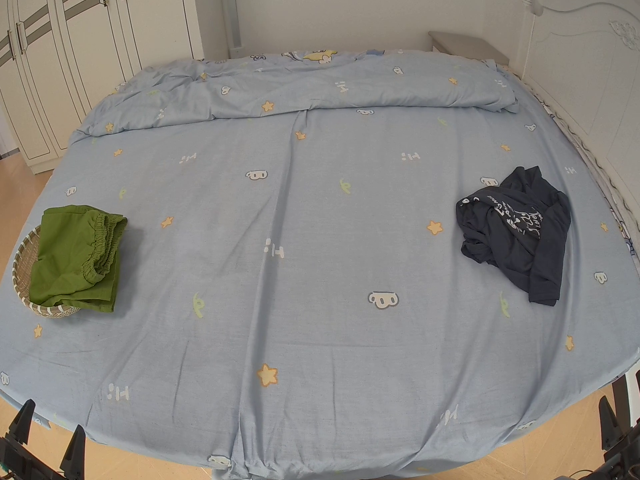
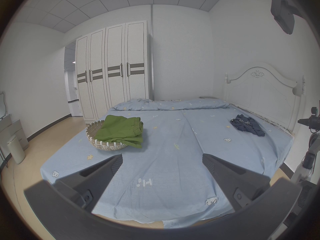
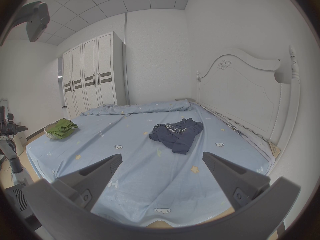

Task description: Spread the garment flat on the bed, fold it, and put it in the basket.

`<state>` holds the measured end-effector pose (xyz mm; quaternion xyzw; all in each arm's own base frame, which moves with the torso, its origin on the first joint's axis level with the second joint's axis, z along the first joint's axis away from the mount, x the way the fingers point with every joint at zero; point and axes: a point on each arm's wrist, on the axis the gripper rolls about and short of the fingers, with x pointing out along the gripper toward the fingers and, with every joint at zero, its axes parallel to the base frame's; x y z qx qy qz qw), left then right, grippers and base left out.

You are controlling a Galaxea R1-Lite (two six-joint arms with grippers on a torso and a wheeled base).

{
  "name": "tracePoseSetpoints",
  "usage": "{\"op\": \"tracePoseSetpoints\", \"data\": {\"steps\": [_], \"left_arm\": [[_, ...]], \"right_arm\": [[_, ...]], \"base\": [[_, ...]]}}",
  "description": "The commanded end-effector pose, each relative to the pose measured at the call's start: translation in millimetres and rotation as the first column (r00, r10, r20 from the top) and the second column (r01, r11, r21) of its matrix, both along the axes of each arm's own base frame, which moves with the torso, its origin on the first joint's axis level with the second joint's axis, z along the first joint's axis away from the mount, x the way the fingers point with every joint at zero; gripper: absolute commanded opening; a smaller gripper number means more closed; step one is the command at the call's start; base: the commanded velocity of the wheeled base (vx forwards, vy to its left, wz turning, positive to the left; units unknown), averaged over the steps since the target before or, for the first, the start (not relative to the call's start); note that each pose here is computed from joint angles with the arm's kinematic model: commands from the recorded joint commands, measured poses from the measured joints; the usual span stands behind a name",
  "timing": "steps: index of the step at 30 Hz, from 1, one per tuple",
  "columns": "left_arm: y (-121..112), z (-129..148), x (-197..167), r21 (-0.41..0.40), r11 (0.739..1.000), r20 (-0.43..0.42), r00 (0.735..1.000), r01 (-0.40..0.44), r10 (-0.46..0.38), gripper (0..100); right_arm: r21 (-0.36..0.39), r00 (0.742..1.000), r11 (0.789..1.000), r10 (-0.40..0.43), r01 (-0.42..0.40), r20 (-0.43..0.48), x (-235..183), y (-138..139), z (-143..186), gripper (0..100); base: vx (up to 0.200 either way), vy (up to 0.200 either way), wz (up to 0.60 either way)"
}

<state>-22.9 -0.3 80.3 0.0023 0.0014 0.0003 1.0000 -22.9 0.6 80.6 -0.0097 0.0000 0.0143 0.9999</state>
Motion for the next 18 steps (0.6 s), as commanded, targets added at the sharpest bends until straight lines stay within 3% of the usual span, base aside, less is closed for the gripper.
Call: {"op": "tracePoseSetpoints", "data": {"steps": [1,9,18], "left_arm": [[0.0,-5.3,0.1,0.000,1.000,-0.002,1.000,-0.001,0.001,100],[0.0,-5.3,0.1,0.000,1.000,-0.002,1.000,0.001,-0.001,100],[0.0,-5.3,0.1,0.000,1.000,-0.002,1.000,0.001,-0.001,100]], "right_arm": [[-0.001,1.000,1.000,0.001,-0.001,0.000,0.0,0.0,-4.8,100],[-0.001,1.000,1.000,0.001,-0.001,0.000,0.0,0.0,-4.8,100],[-0.001,1.000,1.000,0.001,-0.001,0.000,0.0,0.0,-4.8,100]], "base": [[0.000,0.000,0.00],[0.000,0.000,0.00],[0.000,0.200,0.00]]}}
